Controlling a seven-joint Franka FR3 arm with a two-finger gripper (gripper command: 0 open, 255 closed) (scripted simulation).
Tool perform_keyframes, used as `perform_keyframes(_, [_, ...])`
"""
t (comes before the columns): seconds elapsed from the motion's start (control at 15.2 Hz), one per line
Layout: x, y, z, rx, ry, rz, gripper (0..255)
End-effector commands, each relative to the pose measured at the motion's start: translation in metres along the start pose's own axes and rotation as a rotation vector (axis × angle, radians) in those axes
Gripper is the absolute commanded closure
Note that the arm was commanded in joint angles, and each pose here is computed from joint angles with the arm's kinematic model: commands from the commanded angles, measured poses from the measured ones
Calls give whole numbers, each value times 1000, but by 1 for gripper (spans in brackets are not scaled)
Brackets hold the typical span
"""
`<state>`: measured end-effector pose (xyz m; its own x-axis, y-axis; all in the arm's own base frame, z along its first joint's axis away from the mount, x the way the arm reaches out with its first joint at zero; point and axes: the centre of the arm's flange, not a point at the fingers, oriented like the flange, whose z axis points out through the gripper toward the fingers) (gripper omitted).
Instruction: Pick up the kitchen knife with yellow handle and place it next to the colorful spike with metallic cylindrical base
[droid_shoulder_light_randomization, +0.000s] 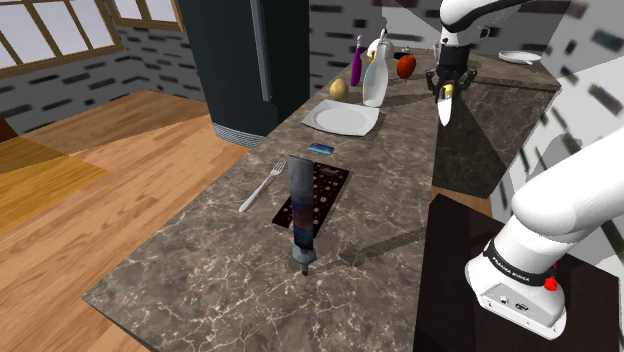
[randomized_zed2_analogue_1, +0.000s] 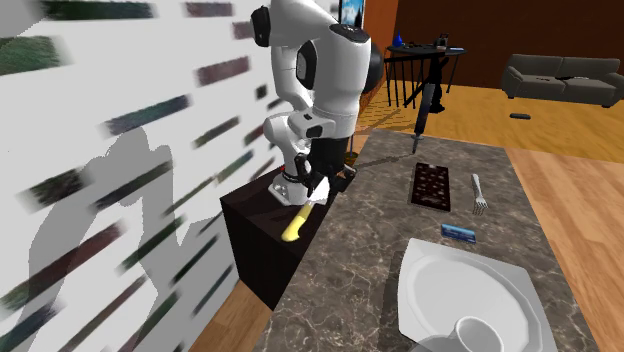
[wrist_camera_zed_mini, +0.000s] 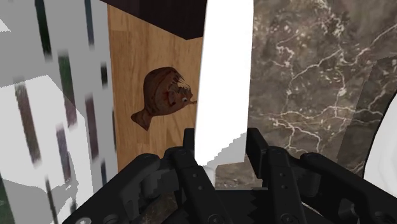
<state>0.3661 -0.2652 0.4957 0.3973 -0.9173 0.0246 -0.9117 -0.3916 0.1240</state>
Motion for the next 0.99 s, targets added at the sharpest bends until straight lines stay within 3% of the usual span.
perform_keyframes(0.0, [0, 2, -10, 0, 0, 0, 255])
perform_keyframes(0.92, [2, 11, -84, 0, 0, 0, 255])
